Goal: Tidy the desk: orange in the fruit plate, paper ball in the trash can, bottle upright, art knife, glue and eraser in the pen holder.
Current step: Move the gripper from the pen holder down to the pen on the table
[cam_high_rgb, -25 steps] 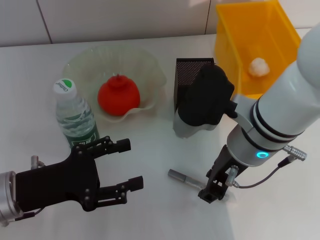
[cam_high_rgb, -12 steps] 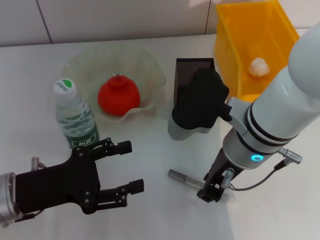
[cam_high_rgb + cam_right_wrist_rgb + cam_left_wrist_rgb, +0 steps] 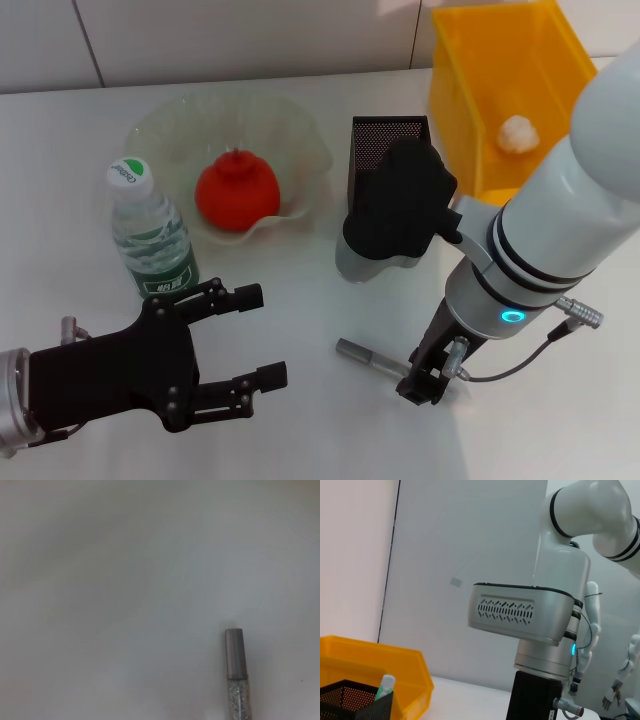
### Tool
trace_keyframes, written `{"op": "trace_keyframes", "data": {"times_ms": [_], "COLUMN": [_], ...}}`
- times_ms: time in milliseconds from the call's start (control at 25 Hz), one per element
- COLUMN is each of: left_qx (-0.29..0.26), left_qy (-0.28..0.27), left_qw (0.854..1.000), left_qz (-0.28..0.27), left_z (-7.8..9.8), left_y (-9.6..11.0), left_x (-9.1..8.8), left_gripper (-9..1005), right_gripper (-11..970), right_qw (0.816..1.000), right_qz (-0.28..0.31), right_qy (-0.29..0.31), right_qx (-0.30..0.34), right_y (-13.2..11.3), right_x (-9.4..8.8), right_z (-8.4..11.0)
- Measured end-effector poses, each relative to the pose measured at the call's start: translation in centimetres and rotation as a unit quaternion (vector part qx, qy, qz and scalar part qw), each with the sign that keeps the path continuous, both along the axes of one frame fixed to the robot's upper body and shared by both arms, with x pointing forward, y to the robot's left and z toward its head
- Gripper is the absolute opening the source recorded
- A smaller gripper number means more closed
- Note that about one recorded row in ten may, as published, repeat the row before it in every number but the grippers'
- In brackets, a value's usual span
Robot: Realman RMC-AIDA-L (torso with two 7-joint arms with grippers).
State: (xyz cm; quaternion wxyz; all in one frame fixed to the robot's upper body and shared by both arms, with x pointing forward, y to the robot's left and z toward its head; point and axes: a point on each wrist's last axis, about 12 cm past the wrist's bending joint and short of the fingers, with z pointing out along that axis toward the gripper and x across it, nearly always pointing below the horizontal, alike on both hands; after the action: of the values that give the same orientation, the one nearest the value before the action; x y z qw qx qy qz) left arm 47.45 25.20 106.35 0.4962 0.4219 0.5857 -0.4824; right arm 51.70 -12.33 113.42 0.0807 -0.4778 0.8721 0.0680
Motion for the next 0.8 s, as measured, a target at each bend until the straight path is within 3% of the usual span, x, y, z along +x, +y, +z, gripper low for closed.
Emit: {"op": "trace_keyframes", "data": {"times_ms": [800], "left_qx": [0.000], "left_qy": [-0.002], "left_qw": [1.000], "left_qz": [-0.003], "left_z": [0.14], "left_y": [-0.11], "left_x": [0.15], "left_gripper": [815], "right_gripper": [314], "right_qw": [1.000], "right_qz": [-0.001], "right_qy": [0.005], "right_qx": [-0.010], "right_y": [0.05], "right_x": [0.45], "right_z": [-0.49]}}
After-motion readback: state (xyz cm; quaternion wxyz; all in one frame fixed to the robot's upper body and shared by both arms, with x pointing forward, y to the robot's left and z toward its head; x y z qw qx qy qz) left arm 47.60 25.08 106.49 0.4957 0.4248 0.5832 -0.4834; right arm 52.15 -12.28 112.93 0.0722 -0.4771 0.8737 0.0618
